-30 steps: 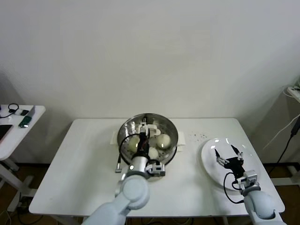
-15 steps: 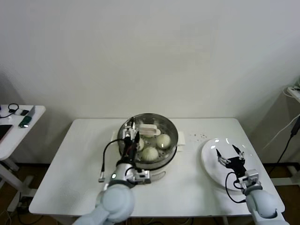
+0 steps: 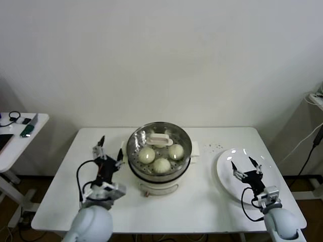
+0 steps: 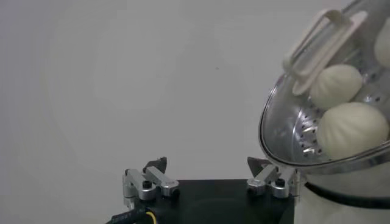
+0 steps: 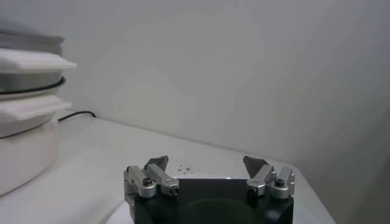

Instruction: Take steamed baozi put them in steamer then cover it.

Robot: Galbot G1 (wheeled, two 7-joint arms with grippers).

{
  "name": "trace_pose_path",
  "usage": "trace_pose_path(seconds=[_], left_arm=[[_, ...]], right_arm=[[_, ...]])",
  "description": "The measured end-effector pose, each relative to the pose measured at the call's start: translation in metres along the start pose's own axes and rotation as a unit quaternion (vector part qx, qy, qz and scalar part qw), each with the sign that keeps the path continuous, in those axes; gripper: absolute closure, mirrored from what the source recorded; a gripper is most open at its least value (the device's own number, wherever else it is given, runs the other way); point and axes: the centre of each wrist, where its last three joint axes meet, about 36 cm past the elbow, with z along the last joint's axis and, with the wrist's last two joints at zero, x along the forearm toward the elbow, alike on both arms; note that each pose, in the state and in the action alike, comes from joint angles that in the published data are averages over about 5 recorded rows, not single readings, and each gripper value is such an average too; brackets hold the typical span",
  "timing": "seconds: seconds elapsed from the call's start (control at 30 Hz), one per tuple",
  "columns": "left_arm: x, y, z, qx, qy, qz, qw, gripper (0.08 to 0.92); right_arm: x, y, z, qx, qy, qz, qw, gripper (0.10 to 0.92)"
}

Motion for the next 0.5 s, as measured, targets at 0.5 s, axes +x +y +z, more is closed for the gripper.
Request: trace_pose_path(seconds=[0.5], left_arm=[[0.017,-0.011,0.097,0.262,-0.008,-0.006,0.965,0.177]], right_arm=[[0.019,0.006,0.003,-0.019,-0.026,-0.009,0.999,0.200]])
